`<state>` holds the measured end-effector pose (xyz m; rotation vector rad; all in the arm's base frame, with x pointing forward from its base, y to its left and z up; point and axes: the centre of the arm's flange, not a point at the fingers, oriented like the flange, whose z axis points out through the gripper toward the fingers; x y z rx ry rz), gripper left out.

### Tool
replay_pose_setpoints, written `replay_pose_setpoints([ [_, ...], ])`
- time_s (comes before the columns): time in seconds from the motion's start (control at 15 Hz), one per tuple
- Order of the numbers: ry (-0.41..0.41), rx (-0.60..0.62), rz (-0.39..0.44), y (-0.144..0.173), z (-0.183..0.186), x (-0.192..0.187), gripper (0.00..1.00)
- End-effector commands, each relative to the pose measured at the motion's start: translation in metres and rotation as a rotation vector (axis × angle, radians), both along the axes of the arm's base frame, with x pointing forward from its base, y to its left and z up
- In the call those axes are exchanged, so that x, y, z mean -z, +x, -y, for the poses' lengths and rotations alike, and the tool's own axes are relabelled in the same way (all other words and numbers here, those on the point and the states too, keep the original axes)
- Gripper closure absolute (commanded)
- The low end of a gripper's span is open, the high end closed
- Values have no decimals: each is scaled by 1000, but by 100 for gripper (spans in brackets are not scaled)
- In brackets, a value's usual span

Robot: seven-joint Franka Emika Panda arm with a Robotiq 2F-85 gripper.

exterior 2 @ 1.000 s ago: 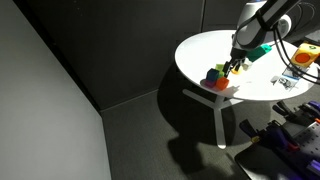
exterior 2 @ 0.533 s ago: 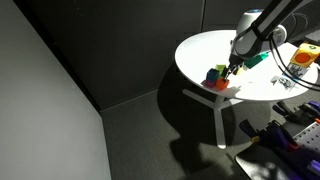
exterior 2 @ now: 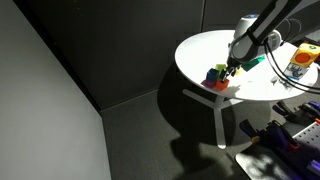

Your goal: Pick up the orange block and stack them on both the blue and lime green blocks

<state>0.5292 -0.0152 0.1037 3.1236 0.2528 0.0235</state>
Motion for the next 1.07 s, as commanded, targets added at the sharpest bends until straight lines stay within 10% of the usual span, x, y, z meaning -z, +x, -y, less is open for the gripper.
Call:
replay_pose_setpoints([
  [0.0, -8, -8, 13, 13, 3, 6, 0],
  [0.6, -17, -12, -4, 16, 4, 24, 0],
  [0.67, -16, -12, -9, 15, 3, 25, 25],
  [1.0, -19, -13, -26, 13, 2, 24, 59],
])
